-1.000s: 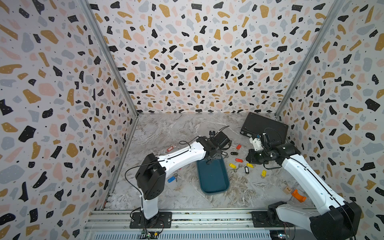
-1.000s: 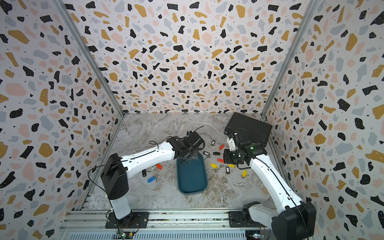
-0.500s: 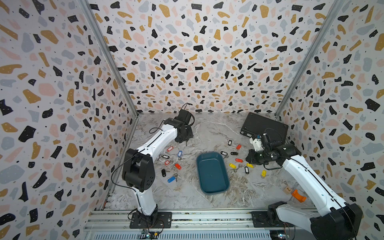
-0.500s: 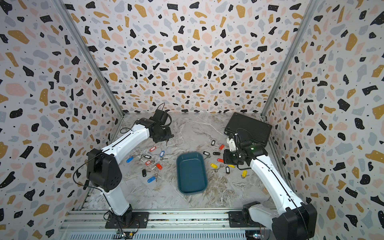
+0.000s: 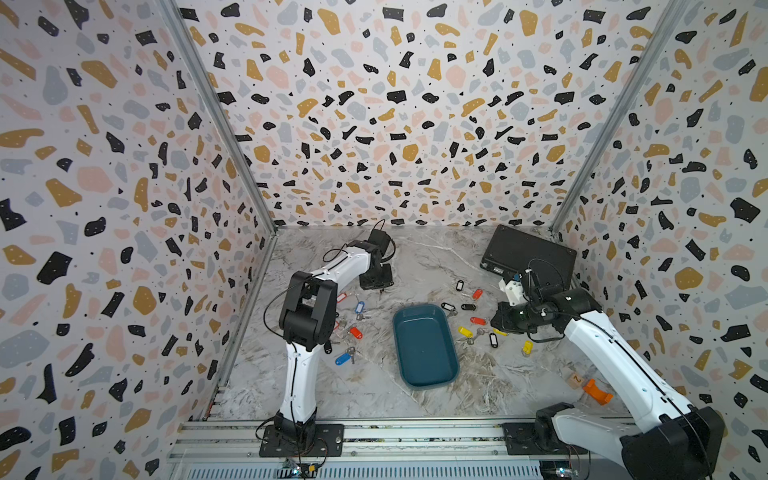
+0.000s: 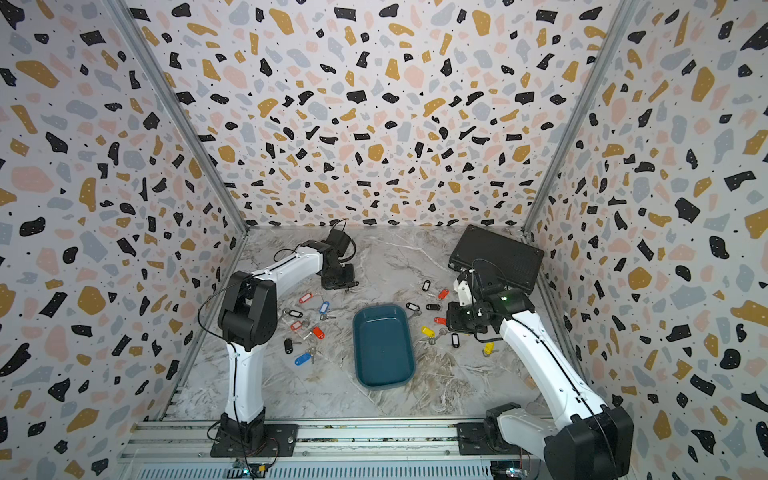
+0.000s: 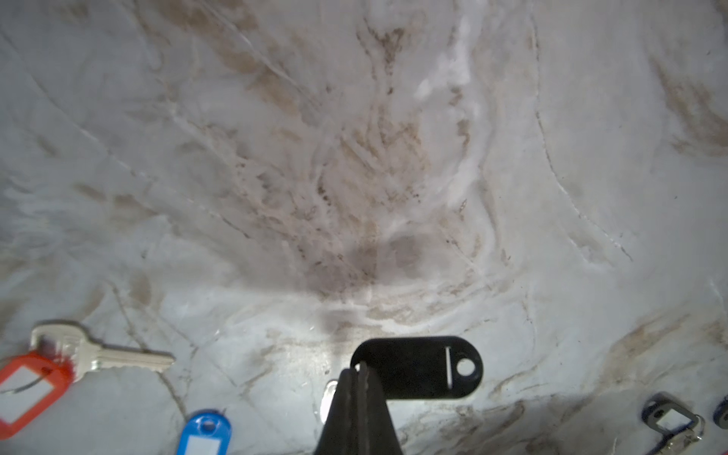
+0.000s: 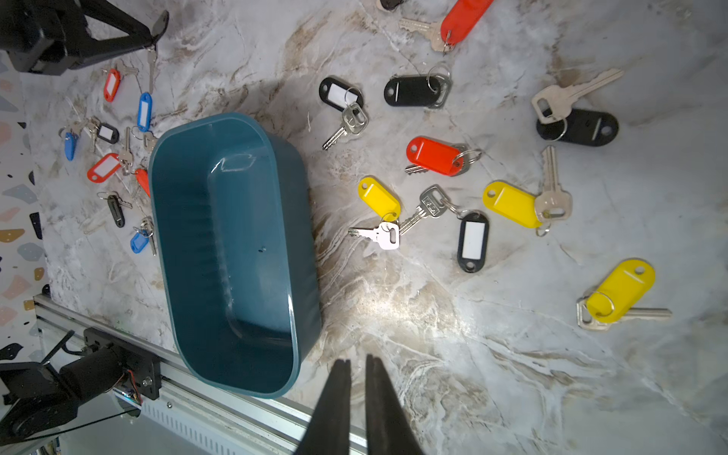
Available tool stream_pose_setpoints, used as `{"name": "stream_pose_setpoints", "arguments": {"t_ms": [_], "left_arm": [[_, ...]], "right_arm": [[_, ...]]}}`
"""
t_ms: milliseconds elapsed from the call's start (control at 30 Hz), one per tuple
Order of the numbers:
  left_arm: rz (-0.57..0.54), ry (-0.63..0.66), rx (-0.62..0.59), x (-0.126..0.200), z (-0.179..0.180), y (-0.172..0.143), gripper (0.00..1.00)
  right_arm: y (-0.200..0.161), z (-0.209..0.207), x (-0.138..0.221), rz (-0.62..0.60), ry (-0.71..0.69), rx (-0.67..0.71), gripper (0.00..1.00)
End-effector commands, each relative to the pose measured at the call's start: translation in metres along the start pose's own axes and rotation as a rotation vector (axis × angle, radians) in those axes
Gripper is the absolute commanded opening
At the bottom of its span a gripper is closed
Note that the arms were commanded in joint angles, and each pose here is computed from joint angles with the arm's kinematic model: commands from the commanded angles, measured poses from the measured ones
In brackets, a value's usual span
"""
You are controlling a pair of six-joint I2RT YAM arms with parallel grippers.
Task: Take the keys out of the storage box
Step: Place the key at the center of the board.
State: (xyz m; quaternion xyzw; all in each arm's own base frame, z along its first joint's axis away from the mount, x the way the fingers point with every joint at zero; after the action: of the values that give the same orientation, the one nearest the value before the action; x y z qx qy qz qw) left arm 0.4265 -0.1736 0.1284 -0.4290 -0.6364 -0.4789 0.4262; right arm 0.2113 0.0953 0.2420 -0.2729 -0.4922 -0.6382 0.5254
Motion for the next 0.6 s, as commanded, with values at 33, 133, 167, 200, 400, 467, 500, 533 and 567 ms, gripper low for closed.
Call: {"name": "stream_pose_setpoints", "arguments": {"t_ms": [33, 133, 167, 200, 400, 467, 500, 533, 567], "left_arm": [[-0.046, 0.032, -0.020, 0.014, 0.009, 0.003, 0.28], [-0.065, 0.055, -0.024, 0.022, 0.016, -0.001, 0.36], [-0.072, 0.071, -0.023, 0.025, 0.020, -0.002, 0.44], [-0.076, 0.083, -0.023, 0.027, 0.022, -0.003, 0.52], [-0.194, 0.118, -0.022, 0.078, 0.035, -0.004, 0.71], [-0.364, 0.060, -0.027, 0.125, 0.038, -0.007, 0.72], [-0.441, 0.028, -0.040, 0.145, 0.040, -0.011, 0.72], [-0.554, -0.020, -0.057, 0.177, 0.042, -0.017, 0.73], [-0.672, -0.078, -0.077, 0.209, 0.044, -0.024, 0.74]], "right_arm": [[-0.007, 0.000, 0.007, 0.005, -0.001, 0.007, 0.26], [-0.005, 0.001, 0.010, -0.002, 0.001, 0.009, 0.33], [-0.004, 0.002, 0.011, -0.006, 0.003, 0.011, 0.36], [-0.003, 0.003, 0.013, -0.009, 0.002, 0.013, 0.39], [0.007, 0.005, 0.035, -0.063, -0.067, 0.056, 0.49], [0.017, 0.006, 0.050, -0.110, -0.121, 0.097, 0.53], [0.023, 0.007, 0.057, -0.138, -0.148, 0.116, 0.55], [0.030, 0.007, 0.065, -0.172, -0.184, 0.136, 0.82], [0.037, 0.008, 0.074, -0.210, -0.217, 0.157, 0.93]]}}
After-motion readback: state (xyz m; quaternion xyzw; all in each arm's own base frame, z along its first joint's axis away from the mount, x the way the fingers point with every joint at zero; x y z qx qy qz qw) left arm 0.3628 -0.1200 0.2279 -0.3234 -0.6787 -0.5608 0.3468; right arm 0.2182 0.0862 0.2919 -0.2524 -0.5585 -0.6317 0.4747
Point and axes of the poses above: each gripper's point midway between its finger pads, its own x axis back along the fingers, its own z axis along the line the jaws close on, y = z × x, the point moved 8 cm from there along x, back along the fingers, and after that the axes turned 4 degrees about x, right-handed, at the moved point
